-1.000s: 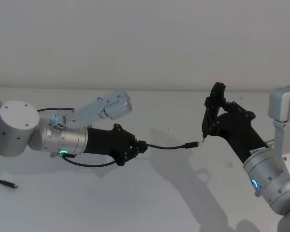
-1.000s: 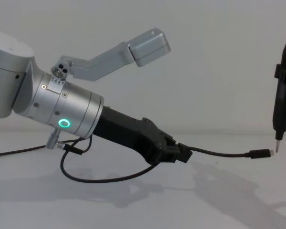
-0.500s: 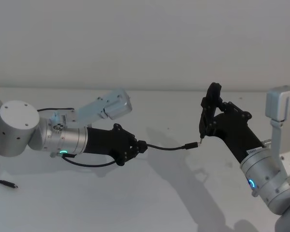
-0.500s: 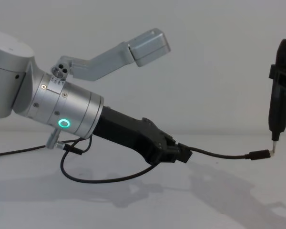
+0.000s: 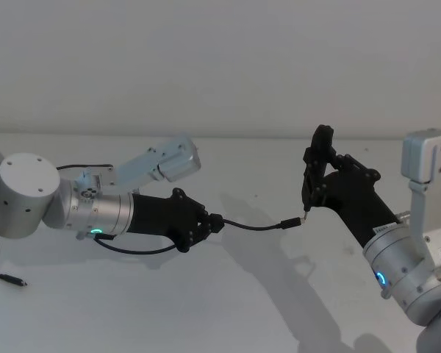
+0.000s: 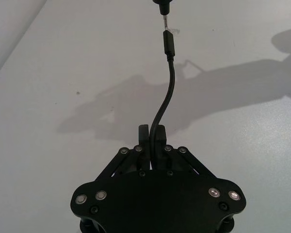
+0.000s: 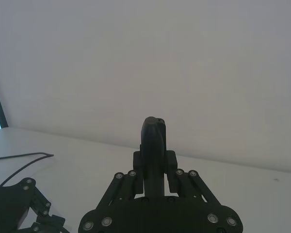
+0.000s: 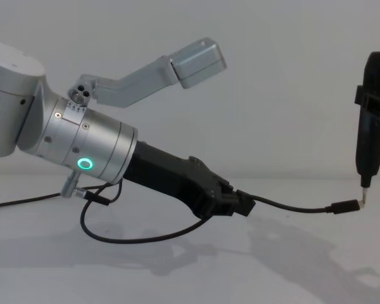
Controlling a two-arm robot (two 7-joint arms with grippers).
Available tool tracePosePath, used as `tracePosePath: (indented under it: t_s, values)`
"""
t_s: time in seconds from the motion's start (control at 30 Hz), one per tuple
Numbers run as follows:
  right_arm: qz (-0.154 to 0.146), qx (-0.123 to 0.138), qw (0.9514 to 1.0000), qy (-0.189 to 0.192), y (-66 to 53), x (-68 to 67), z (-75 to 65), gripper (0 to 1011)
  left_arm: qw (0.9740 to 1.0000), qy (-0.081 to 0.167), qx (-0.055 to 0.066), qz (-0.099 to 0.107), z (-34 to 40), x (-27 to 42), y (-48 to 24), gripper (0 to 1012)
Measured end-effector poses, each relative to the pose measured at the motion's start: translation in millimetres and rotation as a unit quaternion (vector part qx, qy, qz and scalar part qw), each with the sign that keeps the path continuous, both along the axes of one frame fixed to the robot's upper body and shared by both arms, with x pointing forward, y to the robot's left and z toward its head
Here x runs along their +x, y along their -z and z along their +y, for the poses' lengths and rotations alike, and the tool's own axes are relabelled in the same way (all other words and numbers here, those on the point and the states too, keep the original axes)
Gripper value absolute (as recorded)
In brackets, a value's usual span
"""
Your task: Pick up the data cable with the one hand.
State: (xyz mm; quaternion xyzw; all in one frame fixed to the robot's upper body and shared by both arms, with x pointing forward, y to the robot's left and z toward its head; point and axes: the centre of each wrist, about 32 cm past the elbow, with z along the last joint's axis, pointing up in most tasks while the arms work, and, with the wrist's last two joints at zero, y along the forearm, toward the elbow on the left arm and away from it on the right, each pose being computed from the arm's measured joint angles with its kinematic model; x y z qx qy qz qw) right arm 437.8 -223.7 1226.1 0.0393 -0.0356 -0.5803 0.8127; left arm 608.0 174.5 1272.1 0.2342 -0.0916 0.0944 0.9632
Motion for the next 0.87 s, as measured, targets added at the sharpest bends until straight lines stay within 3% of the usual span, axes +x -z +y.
tracePosePath:
  t_s: [0.87]
  values:
    - [0.001, -0.001, 1.0000, -0.001, -0.5, 0.4, 0.5, 275, 1.0000, 0.000, 0.000, 0.000, 0.0, 0.0, 0.0, 68]
